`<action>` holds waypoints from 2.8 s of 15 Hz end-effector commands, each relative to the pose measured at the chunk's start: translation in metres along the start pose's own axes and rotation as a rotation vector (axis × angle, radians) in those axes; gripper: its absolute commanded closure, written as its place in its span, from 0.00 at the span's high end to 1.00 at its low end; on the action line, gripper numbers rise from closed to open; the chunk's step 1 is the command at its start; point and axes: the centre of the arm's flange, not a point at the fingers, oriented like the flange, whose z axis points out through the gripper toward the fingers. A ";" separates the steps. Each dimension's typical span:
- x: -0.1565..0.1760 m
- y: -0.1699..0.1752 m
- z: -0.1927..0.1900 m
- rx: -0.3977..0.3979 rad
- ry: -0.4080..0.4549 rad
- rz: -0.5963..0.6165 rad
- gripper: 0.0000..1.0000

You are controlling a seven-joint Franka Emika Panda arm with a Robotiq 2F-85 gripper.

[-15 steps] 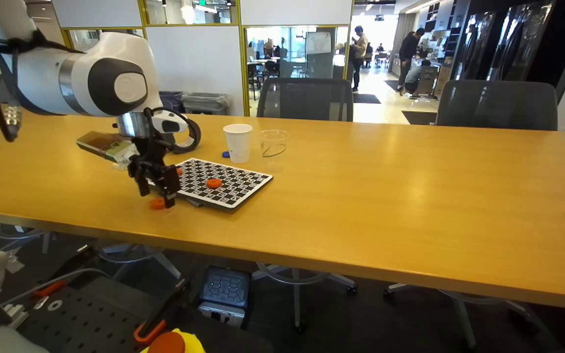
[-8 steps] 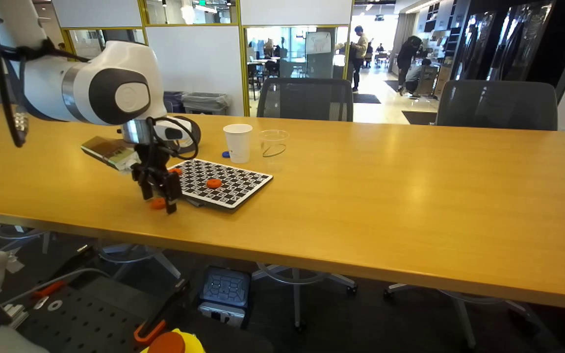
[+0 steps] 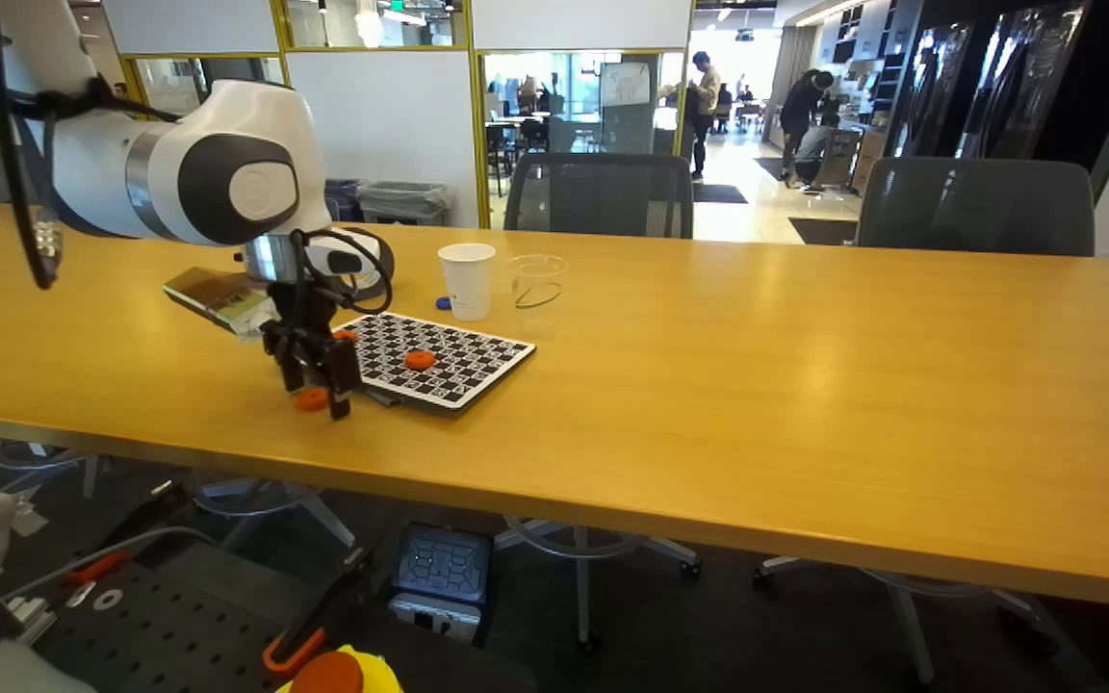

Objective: Put the orange rings inside the clear cup. put the blue ring inside the white cup

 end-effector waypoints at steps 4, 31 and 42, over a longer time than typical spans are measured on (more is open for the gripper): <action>-0.010 0.000 -0.004 -0.010 0.032 -0.022 0.68; 0.104 0.056 -0.160 -0.140 0.224 -0.090 0.17; 0.276 0.109 -0.163 -0.106 0.297 -0.128 0.17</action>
